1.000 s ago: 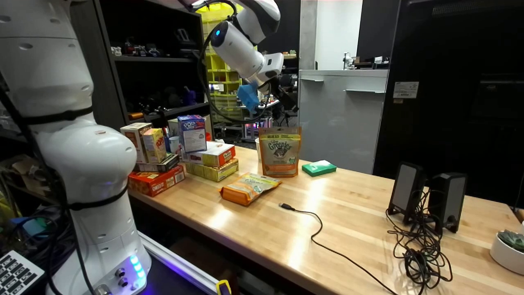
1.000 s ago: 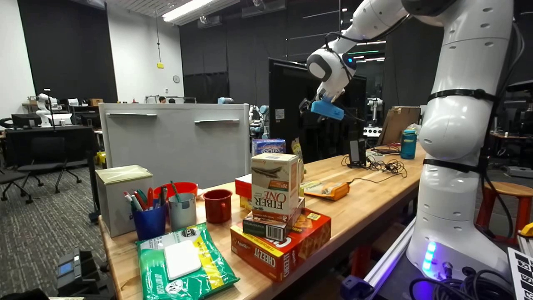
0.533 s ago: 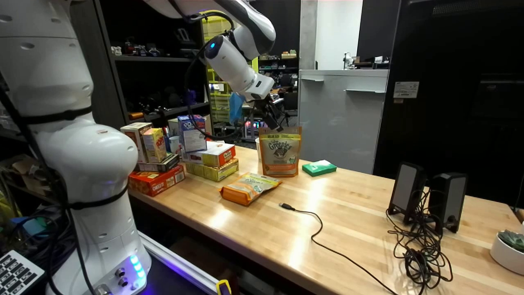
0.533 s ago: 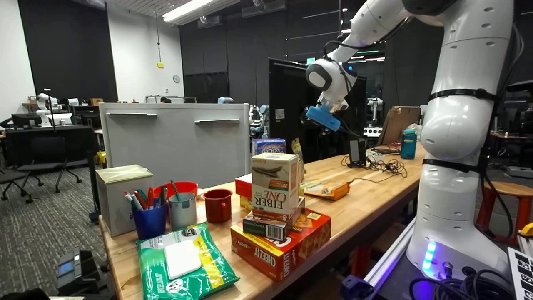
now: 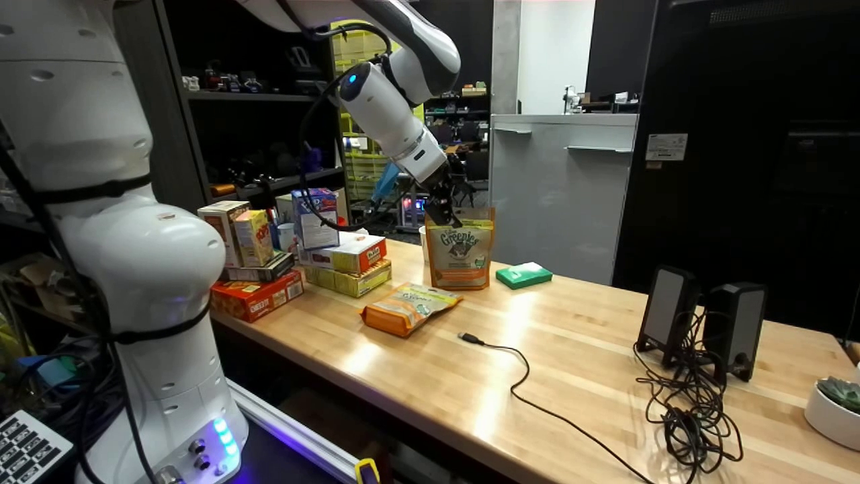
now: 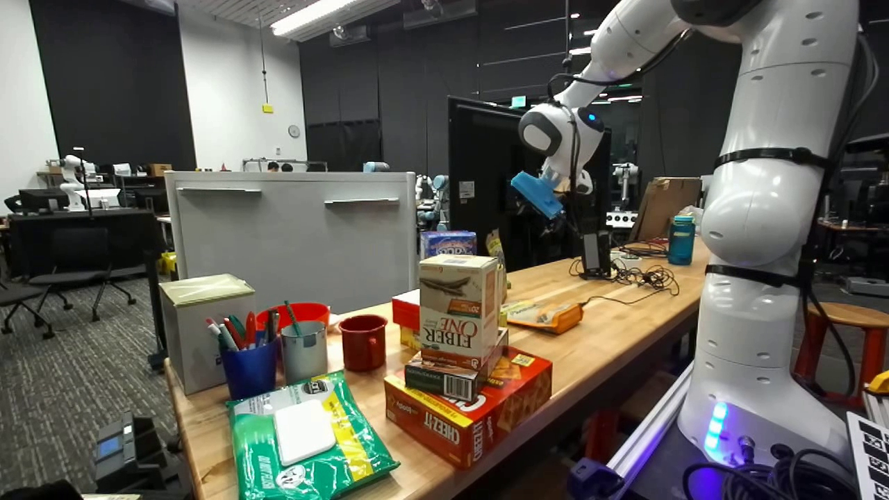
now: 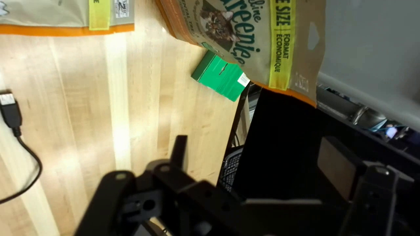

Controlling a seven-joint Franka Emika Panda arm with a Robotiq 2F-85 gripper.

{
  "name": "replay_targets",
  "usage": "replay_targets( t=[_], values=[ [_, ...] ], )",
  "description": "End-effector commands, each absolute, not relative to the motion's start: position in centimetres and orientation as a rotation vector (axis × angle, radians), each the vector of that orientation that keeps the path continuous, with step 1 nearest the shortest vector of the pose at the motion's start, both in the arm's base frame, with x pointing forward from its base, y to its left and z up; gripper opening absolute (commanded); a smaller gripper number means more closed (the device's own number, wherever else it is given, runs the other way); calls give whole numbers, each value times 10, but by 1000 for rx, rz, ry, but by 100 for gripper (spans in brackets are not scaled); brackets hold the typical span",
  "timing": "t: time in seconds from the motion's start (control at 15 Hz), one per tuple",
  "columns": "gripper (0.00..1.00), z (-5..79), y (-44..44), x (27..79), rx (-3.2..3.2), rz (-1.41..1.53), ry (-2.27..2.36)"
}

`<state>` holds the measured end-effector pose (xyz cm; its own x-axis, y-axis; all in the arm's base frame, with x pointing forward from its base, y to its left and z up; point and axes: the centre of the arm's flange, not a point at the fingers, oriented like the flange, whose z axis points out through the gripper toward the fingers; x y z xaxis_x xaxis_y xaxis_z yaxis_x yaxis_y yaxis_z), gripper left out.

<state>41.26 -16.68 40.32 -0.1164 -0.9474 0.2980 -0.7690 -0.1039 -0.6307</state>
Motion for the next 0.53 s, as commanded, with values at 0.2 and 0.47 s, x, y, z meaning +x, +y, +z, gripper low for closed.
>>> replay_targets(
  t=[0.2,0.47],
  values=[
    [100,472,-178,419,-1509,-910,2224],
    [100,462,-187,418,-1253,-842,2362]
  ],
)
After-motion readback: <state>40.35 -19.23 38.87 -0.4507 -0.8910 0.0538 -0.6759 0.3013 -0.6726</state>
